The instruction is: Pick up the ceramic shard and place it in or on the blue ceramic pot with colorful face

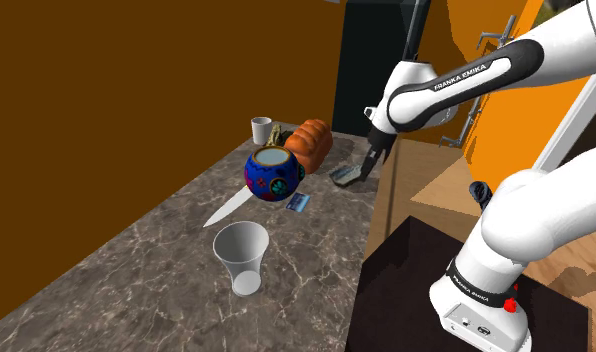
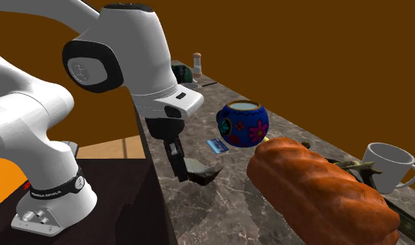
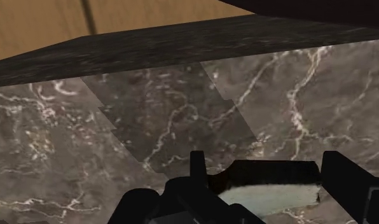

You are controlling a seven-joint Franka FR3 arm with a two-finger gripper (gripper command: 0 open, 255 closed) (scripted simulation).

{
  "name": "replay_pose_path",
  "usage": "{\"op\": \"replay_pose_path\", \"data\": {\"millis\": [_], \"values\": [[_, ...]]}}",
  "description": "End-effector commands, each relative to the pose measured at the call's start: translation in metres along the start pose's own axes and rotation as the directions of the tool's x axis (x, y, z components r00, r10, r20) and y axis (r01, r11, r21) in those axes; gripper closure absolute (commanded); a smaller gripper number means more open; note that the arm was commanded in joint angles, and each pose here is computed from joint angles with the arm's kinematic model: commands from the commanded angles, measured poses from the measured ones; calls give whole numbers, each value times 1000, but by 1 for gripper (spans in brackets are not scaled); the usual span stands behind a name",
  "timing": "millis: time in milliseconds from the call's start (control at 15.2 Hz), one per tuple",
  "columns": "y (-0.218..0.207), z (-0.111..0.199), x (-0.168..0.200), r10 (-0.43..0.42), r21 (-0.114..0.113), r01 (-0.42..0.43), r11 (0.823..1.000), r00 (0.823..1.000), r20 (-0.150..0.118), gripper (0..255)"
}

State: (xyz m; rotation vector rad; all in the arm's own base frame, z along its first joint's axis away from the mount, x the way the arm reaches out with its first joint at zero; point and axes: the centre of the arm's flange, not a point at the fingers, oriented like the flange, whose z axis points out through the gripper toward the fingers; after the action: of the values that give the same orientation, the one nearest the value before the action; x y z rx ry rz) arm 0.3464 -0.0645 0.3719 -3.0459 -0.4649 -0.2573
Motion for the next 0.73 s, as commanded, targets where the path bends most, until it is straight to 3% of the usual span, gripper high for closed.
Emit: {"op": "replay_pose_path", "data": {"millis": [0, 660], "values": [[-1, -11, 3, 0, 0, 0, 1000, 1000, 1, 255], [-2, -63, 12, 0, 0, 0, 1000, 1000, 1, 255]]}}
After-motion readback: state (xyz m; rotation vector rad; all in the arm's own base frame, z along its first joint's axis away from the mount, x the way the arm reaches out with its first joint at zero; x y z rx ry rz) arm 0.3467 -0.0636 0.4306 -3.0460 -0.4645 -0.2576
